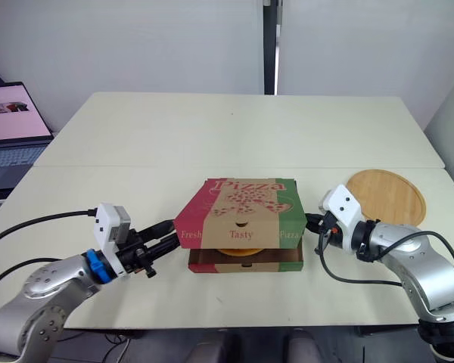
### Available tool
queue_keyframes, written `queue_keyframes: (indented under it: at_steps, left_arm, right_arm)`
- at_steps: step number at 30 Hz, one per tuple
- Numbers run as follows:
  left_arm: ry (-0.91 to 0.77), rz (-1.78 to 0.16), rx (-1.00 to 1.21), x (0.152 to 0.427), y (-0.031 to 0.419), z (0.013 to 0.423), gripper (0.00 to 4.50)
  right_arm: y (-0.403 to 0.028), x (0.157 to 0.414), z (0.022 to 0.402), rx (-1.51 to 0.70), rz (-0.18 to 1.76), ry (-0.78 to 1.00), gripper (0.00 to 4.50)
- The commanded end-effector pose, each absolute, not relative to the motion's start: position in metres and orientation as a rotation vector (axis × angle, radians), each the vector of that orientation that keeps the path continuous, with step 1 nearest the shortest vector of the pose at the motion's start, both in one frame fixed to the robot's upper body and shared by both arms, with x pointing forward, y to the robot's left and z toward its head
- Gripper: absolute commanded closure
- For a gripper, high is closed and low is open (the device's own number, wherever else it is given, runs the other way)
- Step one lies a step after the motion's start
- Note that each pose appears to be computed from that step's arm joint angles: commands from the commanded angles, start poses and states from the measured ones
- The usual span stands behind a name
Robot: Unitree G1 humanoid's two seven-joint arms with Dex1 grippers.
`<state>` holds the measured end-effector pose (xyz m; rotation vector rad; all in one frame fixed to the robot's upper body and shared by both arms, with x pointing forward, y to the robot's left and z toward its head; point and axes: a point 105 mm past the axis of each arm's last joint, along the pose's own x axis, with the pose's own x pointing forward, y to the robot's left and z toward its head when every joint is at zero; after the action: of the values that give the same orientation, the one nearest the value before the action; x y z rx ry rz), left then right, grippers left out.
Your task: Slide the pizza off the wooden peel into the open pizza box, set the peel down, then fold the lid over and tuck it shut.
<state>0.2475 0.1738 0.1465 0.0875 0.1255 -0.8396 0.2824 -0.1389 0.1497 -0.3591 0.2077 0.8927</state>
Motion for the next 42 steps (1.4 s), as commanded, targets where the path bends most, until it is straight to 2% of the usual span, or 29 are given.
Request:
queue_keyframes:
  at_steps: [1, 4, 8, 11, 15, 16, 25, 36, 42]
  left_arm:
    - [0.119, -0.881, 0.127, 0.244, 0.175, 0.163, 2.42]
    - [0.165, -0.925, 0.136, 0.244, 0.182, 0.174, 2.42]
    - [0.329, -0.991, 0.070, 0.236, 0.201, 0.176, 2.42]
    - [0.381, -0.981, 0.044, 0.238, 0.218, 0.177, 3.04]
    - [0.298, -0.924, 0.025, 0.260, 0.225, 0.189, 4.28]
    - [0.284, -0.927, 0.030, 0.263, 0.223, 0.190, 4.45]
    - [0.222, -0.947, 0.066, 0.289, 0.196, 0.180, 4.45]
    - [0.279, -0.953, 0.125, 0.289, 0.194, 0.153, 4.45]
    - [0.211, -0.916, 0.134, 0.297, 0.211, 0.183, 4.45]
  right_arm:
    - [-0.137, 0.282, 0.157, -0.386, 0.905, 0.163, 4.50]
    - [-0.138, 0.283, 0.158, -0.395, 0.907, 0.159, 4.50]
    - [-0.136, 0.284, 0.159, -0.408, 0.914, 0.155, 4.50]
    - [-0.134, 0.285, 0.161, -0.413, 0.921, 0.150, 4.50]
    - [-0.131, 0.286, 0.165, -0.415, 0.929, 0.146, 4.50]
    - [-0.131, 0.286, 0.166, -0.417, 0.931, 0.144, 4.50]
    - [-0.132, 0.287, 0.165, -0.451, 0.943, 0.149, 4.50]
    - [-0.136, 0.287, 0.159, -0.490, 0.934, 0.149, 4.50]
    - [-0.138, 0.288, 0.157, -0.500, 0.931, 0.148, 4.50]
